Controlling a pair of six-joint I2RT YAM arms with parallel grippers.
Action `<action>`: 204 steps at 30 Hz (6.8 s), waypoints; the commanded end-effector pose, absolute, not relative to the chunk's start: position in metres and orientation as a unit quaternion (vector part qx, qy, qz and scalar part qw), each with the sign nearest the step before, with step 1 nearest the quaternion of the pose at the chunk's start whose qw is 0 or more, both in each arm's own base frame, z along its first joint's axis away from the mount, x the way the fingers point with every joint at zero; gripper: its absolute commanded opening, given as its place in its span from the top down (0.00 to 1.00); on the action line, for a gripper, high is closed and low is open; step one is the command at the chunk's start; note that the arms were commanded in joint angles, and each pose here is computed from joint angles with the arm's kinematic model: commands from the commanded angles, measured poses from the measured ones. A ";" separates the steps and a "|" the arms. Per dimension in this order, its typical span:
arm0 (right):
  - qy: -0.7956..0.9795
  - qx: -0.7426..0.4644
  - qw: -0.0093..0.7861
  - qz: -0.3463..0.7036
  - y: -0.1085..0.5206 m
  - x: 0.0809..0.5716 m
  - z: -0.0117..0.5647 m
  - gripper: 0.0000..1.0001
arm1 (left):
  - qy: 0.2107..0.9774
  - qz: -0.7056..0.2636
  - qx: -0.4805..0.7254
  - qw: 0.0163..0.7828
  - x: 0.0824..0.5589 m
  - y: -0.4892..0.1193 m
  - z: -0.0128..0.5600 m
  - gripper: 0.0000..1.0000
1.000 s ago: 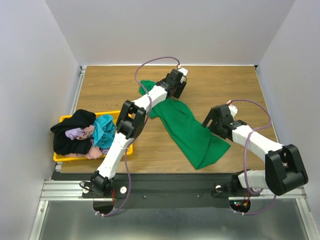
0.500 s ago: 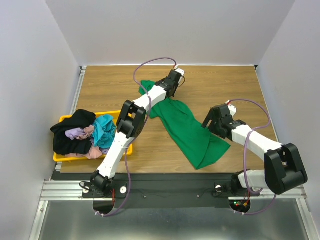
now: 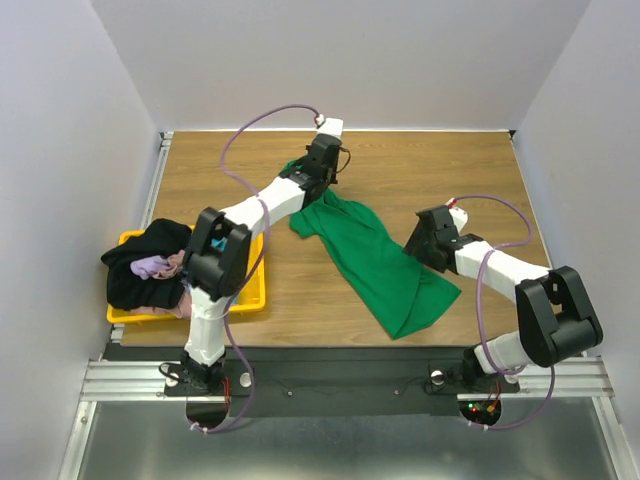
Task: Fold and stack the t-shirts
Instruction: Flatten the tshirt out, then fold the tshirt
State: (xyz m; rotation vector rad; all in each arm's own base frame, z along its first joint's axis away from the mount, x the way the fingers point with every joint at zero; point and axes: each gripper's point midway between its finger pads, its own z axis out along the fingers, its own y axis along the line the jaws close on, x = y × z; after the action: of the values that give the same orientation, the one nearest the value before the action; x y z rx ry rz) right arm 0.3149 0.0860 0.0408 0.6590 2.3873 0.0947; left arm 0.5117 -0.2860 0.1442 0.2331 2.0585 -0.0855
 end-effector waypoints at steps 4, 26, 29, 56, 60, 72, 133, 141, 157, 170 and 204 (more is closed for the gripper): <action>0.894 0.264 0.362 0.014 0.079 0.346 0.050 0.36 | 0.797 -0.098 -0.002 0.596 0.494 -0.267 0.221 1.00; 0.899 0.246 0.361 0.025 0.087 0.354 0.044 1.00 | 0.774 -0.099 -0.068 0.622 0.458 -0.227 0.253 1.00; 0.882 0.238 0.404 0.042 0.086 0.361 0.081 1.00 | 0.767 -0.107 -0.073 0.629 0.453 -0.223 0.265 1.00; 0.691 0.115 0.698 0.149 0.068 0.307 0.380 1.00 | 0.610 -0.257 -0.115 0.741 0.309 -0.170 0.472 1.00; 0.632 0.071 0.745 0.201 0.072 0.263 0.462 0.99 | 0.549 -0.324 -0.094 0.765 0.255 -0.163 0.550 1.00; 0.485 0.037 0.845 0.222 0.042 0.158 0.635 1.00 | 0.435 -0.456 -0.013 0.776 0.165 -0.148 0.673 1.00; 0.924 0.227 0.305 0.045 0.011 0.462 0.017 0.00 | 0.827 -0.098 -0.013 0.553 0.558 -0.265 0.179 0.01; 0.923 0.281 0.264 0.004 -0.032 0.470 -0.013 0.00 | 0.856 -0.132 0.006 0.500 0.585 -0.294 0.124 0.01; 0.921 0.285 0.266 0.015 -0.061 0.517 -0.026 0.00 | 0.804 -0.289 -0.015 0.520 0.656 -0.337 0.113 0.01; 0.897 0.237 0.365 0.073 -0.048 0.548 0.083 0.00 | 0.747 -0.333 -0.013 0.575 0.654 -0.324 0.233 0.01; 0.764 0.427 0.482 0.053 -0.047 0.266 0.140 0.00 | 0.941 -0.236 -0.057 0.235 0.113 -0.247 0.050 0.16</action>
State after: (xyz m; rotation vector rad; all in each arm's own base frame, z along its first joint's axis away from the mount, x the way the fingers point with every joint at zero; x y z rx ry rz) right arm 0.2644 -0.0374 0.1451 1.0048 1.8691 0.1810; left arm 0.1209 -0.2495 0.0584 -0.0734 2.5379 -0.6596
